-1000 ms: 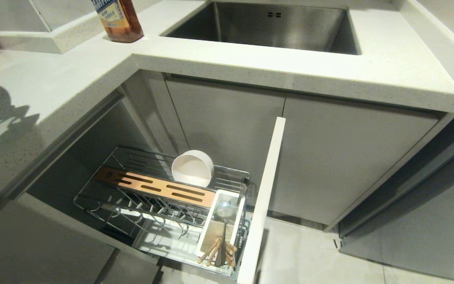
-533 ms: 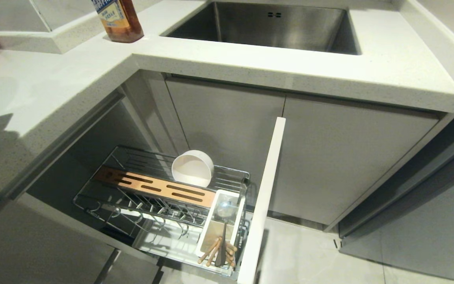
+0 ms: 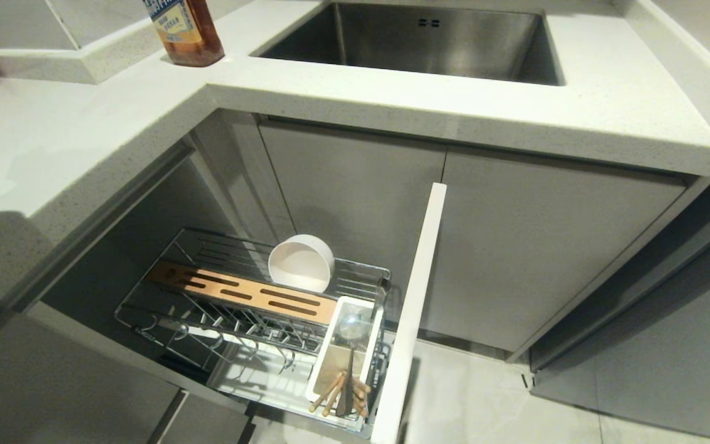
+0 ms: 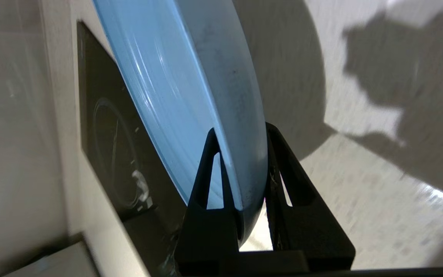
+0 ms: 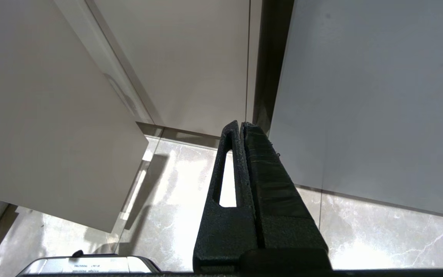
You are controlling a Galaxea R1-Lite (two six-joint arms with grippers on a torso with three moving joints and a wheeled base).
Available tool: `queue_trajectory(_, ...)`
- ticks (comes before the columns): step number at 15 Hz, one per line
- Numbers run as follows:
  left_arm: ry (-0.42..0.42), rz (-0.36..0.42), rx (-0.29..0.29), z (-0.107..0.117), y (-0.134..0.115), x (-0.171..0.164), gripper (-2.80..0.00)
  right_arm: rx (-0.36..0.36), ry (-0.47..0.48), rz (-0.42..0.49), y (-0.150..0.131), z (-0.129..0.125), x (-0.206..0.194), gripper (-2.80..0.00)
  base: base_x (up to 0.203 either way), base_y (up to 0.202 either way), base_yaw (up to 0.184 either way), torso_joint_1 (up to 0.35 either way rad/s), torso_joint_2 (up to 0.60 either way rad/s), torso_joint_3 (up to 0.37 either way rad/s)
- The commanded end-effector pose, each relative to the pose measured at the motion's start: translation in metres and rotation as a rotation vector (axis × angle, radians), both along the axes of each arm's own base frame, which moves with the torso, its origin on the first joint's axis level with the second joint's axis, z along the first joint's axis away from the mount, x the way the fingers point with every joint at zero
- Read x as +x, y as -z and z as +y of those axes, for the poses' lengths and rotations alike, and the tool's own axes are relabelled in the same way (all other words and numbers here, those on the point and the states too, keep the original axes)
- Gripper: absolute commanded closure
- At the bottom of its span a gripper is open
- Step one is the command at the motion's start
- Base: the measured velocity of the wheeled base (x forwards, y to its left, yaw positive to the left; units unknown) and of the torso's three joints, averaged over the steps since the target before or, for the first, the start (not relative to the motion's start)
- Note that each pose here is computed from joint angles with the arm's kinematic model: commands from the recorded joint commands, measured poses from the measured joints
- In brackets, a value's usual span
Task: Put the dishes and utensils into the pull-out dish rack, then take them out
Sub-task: Take the bowl out of the cupboard
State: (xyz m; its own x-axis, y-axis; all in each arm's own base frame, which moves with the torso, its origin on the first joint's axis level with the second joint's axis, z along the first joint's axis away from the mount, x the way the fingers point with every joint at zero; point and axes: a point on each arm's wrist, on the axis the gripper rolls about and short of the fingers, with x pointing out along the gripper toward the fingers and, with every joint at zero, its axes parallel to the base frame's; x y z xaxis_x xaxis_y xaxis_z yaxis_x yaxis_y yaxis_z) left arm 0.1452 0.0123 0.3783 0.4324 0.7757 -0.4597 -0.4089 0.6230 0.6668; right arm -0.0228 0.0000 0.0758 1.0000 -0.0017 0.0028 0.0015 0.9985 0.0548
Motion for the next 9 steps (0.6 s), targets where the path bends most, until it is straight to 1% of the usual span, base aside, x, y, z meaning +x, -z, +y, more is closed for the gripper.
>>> queue_trajectory(1,-0.010,0.057,0.007,0.001,0.004,0.000,0.00,0.000,0.000,0.000,0.000,0.000,0.000,0.00,0.000,0.000,0.000,0.000,0.00,0.000)
queue_trajectory(2,-0.009,0.104,0.008,0.001,0.007,-0.001,0.00,0.000,0.000,0.001,0.000,0.000,0.000,0.00,0.000,0.000,0.000,0.000,0.00,0.000)
queue_trajectory(3,-0.008,0.136,0.005,0.001,0.009,-0.003,0.00,0.000,0.000,0.000,0.000,0.000,0.000,0.00,0.000,0.000,0.000,0.000,0.00,0.000)
queue_trajectory(5,0.010,0.158,-0.016,0.000,0.012,0.000,0.00,0.000,0.000,0.000,0.000,0.000,0.000,0.00,0.000,0.000,0.000,0.000,0.00,0.000)
queue_trajectory(7,0.030,0.164,-0.044,0.000,0.013,0.001,0.00,0.000,0.000,0.000,0.000,0.000,0.000,0.00,0.000,0.000,0.000,0.000,0.00,0.000)
queue_trajectory(9,0.038,0.171,-0.059,0.000,0.014,0.005,0.00,0.000,0.000,0.001,0.000,0.000,0.000,0.00,0.000,0.000,0.000,0.000,0.00,0.000)
